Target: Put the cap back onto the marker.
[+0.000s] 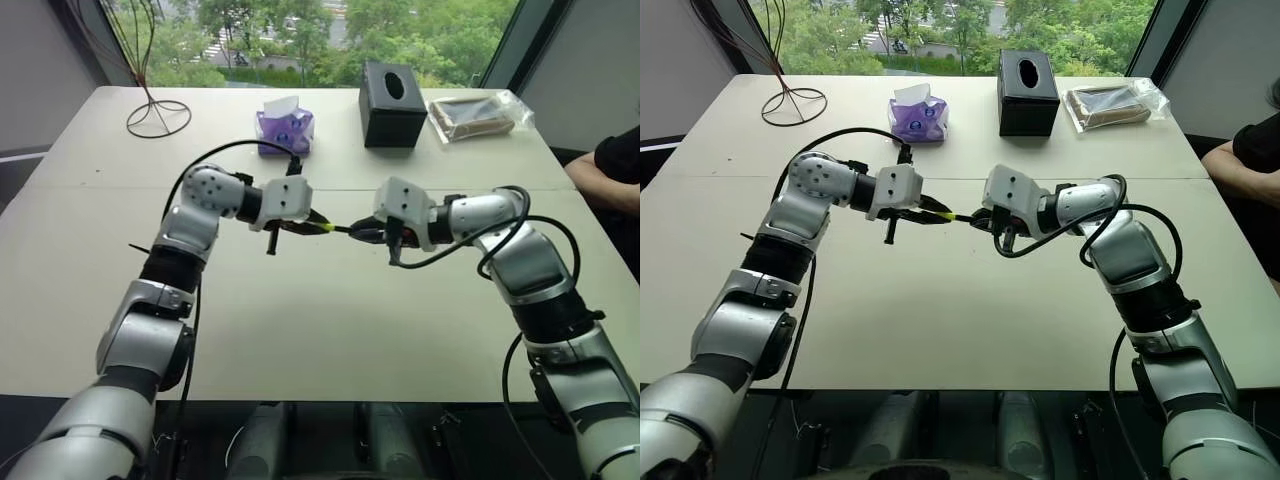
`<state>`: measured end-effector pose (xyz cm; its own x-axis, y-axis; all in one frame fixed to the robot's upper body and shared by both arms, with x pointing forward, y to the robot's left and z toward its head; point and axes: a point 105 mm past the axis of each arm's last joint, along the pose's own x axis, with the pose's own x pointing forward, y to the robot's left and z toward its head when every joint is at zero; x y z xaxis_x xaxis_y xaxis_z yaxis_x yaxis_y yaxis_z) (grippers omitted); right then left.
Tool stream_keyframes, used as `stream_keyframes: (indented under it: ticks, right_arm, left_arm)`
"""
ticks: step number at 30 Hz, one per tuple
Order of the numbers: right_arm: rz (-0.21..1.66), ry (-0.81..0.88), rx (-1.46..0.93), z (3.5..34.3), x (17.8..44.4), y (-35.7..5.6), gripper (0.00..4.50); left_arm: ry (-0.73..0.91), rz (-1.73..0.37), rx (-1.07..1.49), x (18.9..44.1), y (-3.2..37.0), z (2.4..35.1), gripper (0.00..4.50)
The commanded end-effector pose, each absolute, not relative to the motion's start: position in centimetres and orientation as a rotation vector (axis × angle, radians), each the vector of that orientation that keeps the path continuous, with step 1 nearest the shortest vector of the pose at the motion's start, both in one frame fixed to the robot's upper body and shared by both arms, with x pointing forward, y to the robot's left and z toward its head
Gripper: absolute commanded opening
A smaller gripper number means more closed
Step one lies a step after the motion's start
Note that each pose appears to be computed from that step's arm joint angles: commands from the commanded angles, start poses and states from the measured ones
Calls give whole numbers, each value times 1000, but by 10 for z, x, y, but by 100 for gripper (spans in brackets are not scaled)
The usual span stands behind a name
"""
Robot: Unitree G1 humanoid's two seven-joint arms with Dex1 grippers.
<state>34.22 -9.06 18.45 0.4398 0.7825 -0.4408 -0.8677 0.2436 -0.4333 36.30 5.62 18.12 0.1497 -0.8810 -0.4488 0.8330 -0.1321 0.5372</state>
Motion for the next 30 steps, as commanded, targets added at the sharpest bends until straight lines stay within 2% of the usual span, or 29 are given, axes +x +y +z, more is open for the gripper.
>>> stream_keyframes:
  ticks: [1,12,20,30]
  right_arm:
    - [1146,-149,-657,244,334,-60,0]
    - [1121,-149,-665,245,335,-70,0]
    - [1108,-95,-728,236,339,-78,0]
    - [1084,-68,-720,233,344,-73,0]
  left_arm:
    - [-185,-1666,790,335,6,179,7]
    - [-191,-1659,766,335,20,185,7]
    - [-40,-1666,934,341,39,173,7]
    - [-9,-1655,1012,344,22,177,7]
